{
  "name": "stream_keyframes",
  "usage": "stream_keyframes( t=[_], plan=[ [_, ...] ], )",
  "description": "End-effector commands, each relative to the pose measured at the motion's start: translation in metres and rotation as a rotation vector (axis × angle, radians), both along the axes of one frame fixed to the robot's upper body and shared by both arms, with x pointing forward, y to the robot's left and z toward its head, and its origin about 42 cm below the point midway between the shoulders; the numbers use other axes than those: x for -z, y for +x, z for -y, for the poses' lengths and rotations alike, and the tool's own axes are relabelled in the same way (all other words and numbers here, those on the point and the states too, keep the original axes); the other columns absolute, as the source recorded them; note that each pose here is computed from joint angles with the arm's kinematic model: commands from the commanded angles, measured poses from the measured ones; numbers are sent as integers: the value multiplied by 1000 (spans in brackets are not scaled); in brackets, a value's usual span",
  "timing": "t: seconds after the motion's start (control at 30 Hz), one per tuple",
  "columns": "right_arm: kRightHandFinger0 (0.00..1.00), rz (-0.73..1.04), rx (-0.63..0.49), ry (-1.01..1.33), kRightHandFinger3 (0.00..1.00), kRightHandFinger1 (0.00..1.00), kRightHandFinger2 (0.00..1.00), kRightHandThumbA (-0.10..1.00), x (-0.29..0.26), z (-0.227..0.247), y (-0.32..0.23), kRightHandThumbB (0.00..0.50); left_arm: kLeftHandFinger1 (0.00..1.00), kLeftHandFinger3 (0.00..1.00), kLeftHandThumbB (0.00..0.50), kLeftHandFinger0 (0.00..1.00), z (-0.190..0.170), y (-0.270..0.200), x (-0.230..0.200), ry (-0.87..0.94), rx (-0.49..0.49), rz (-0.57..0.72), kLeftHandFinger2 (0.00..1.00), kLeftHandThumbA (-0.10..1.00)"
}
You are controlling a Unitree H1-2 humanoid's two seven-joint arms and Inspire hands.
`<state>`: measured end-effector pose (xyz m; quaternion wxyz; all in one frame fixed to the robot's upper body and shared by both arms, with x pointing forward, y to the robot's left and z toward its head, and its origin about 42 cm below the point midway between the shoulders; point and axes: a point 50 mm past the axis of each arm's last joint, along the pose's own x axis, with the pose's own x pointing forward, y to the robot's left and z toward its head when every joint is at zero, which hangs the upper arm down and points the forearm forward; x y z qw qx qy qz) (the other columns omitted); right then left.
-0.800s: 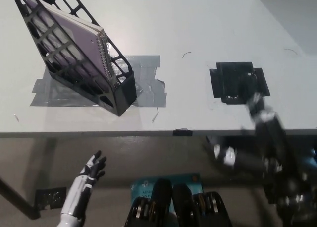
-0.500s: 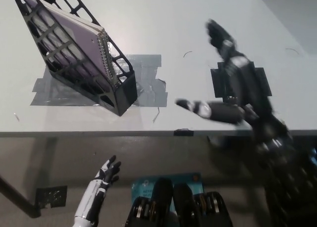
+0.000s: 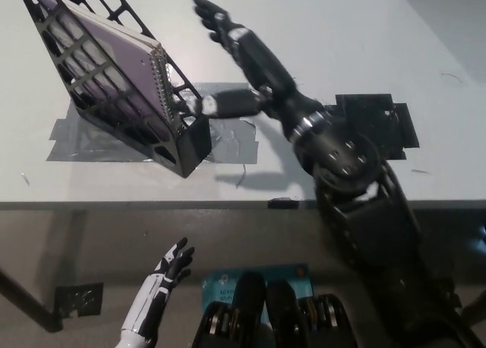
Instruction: A shelf with a book inside it is placed on the center of the desk infront of the robot. The robot uses its right hand to grab the book, take it out and hand it to a person.
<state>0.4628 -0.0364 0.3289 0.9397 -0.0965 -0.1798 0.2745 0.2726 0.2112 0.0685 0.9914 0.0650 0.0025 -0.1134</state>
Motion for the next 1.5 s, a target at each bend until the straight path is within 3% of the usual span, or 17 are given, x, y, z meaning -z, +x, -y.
stream_keyframes(
  t=[0.0, 0.13, 0.27, 0.3, 0.37, 0.43, 0.7, 0.87, 0.97, 1.17, 1.33, 1.47],
  plan=[
    [1000, 62, -50, 5, 1000, 1000, 1000, 1000, -32, -30, 6, 367, 1000, 1000, 316, 1000, 3, 3, -9, -15, 29, 49, 1000, 952],
    [1000, 23, -73, 33, 1000, 1000, 1000, 1000, -39, -48, 10, 402, 1000, 1000, 286, 1000, 4, 3, -10, -22, 29, 58, 1000, 927],
    [1000, 12, -80, 39, 1000, 1000, 1000, 1000, -44, -58, 8, 394, 1000, 1000, 273, 1000, 3, 4, -11, -3, 39, 71, 1000, 941],
    [1000, 12, -81, 37, 1000, 1000, 1000, 1000, -45, -63, 8, 360, 1000, 1000, 279, 1000, 3, 4, -10, 1, 41, 70, 1000, 941],
    [1000, 19, -84, 36, 1000, 1000, 1000, 1000, -46, -66, 8, 342, 1000, 1000, 288, 1000, 3, 5, -10, 8, 39, 70, 1000, 941],
    [1000, 25, -81, 33, 1000, 1000, 1000, 1000, -48, -71, 5, 366, 1000, 1000, 292, 1000, 3, 5, -11, 18, 40, 80, 1000, 936],
    [1000, 38, -101, 95, 1000, 1000, 1000, 1000, -50, -73, -8, 357, 1000, 1000, 282, 1000, 1, 8, -13, 29, 41, 82, 1000, 893],
    [1000, 39, -91, 95, 1000, 1000, 1000, 1000, -45, -69, -7, 395, 1000, 1000, 279, 1000, -1, 9, -15, 36, 41, 81, 1000, 888],
    [1000, -2, -86, 97, 1000, 1000, 1000, 1000, -37, -67, -1, 381, 1000, 1000, 311, 1000, 0, 9, -15, 28, 41, 84, 1000, 888],
    [1000, -170, -154, 222, 1000, 1000, 1000, 1000, -25, -68, 8, 343, 1000, 1000, 318, 1000, 2, 13, -19, 31, 38, 77, 1000, 891],
    [1000, -272, -193, 322, 1000, 1000, 1000, 1000, -16, -71, 14, 338, 1000, 1000, 282, 1000, 3, 16, -24, 32, 40, 84, 1000, 855],
    [1000, -307, -200, 363, 1000, 1000, 1000, 1000, -10, -74, 17, 297, 1000, 1000, 282, 1000, 2, 17, -24, 28, 43, 96, 1000, 852]
  ],
)
